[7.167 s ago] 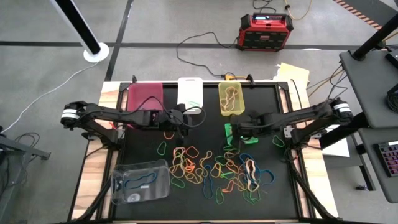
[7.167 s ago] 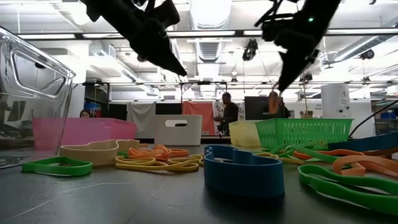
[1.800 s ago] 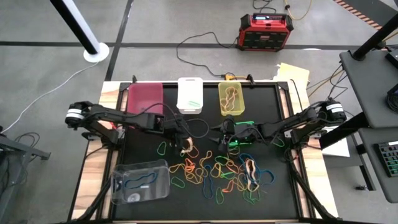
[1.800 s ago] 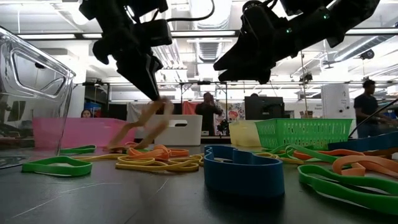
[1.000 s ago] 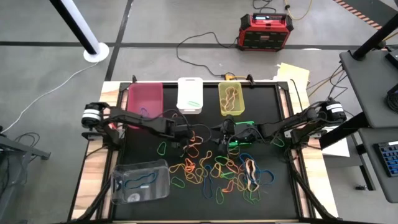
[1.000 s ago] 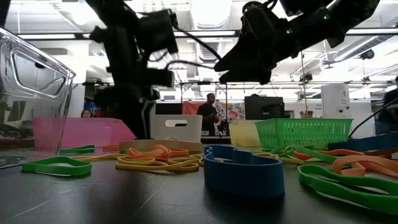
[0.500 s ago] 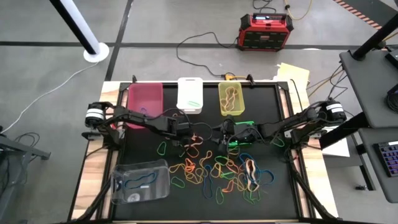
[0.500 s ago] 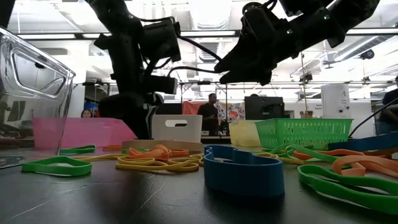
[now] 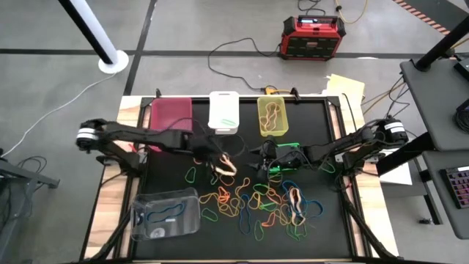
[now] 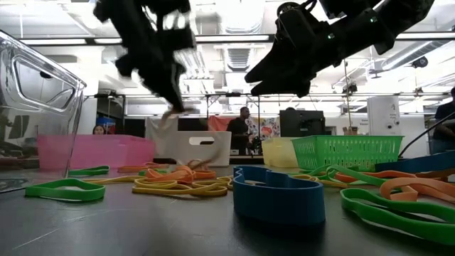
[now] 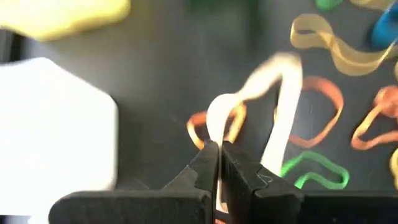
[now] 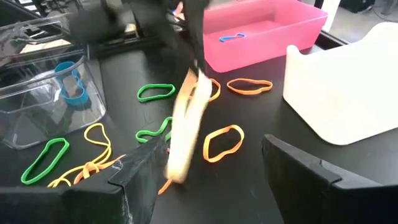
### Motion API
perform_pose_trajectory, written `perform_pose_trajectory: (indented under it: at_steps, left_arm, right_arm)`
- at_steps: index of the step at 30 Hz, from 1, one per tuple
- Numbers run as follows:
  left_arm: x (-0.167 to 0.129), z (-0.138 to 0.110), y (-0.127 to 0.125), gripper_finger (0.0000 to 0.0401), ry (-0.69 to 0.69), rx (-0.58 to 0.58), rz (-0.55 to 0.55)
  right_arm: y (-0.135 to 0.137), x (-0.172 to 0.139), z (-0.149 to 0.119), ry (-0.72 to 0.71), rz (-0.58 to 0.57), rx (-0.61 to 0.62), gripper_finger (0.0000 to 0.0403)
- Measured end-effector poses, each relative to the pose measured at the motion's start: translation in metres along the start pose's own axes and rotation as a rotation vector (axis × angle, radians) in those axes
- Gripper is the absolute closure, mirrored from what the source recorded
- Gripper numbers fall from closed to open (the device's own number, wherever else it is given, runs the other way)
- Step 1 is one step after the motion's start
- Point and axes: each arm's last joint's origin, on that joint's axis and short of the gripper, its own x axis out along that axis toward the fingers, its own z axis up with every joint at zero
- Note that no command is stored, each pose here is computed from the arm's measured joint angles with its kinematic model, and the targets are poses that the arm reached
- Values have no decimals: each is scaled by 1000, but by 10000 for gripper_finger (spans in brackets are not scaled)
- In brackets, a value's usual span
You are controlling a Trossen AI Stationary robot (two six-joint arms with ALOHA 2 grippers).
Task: Sort rubber bands into baskets
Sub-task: Put the brown rubber band into the yellow bin
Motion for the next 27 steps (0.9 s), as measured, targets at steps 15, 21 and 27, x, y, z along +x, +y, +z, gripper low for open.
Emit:
perform_pose_trajectory:
  at_steps: [15, 21, 27]
  left_arm:
    - [-52, 18, 8, 401, -342, 28, -36]
    - [-49, 25, 8, 401, -393, 43, -26]
    - [-45, 35, 8, 401, -479, 42, -5]
  right_arm:
    - [6, 0, 18, -131, 82, 24, 132]
    - [7, 1, 24, -146, 92, 28, 129]
    - [9, 1, 25, -144, 123, 25, 133]
